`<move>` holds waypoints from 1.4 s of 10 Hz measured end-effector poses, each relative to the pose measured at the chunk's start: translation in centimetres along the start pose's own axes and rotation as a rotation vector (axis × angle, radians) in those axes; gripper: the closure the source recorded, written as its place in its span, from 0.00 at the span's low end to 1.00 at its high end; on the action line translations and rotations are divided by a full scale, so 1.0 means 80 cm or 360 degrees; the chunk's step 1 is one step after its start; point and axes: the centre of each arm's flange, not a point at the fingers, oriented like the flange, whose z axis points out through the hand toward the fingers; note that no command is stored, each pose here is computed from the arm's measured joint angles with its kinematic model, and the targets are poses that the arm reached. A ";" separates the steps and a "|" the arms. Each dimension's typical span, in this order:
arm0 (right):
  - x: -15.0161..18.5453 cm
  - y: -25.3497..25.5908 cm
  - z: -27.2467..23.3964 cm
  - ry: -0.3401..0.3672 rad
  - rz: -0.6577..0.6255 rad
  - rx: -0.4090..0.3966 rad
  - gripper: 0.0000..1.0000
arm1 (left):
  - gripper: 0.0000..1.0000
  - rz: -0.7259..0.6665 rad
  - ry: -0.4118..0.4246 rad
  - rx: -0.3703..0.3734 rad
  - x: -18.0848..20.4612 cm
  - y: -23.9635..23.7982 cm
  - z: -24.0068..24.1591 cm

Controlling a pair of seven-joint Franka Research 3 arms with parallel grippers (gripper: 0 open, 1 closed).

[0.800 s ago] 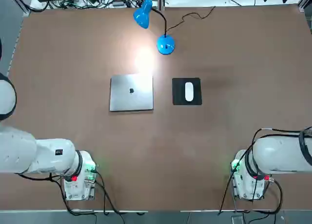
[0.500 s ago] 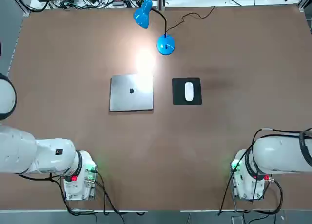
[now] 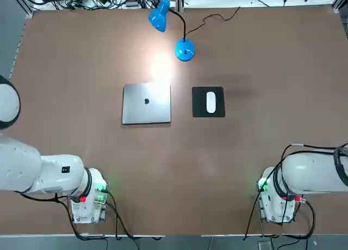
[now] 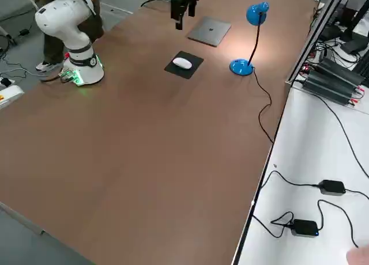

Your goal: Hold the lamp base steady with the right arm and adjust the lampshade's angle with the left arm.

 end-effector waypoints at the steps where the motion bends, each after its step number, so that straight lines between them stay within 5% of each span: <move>1: 0.007 -0.047 0.022 0.0045 -0.0096 0.0023 0.00 | 0.02 0.0031 0.0004 -0.0002 0.009 0.002 0.002; 6: 0.045 -0.280 0.175 0.0397 -0.0511 0.0302 0.00 | 0.02 0.0730 0.0101 -0.0017 0.042 0.029 0.007; 10: 0.094 -0.342 0.347 0.0629 -0.0769 0.0383 0.03 | 0.01 0.1197 0.0105 -0.0089 0.054 0.043 0.028; 14: 0.139 -0.394 0.430 0.0793 -0.0893 0.0462 0.04 | 0.01 0.1529 0.0113 -0.0132 0.057 0.072 0.037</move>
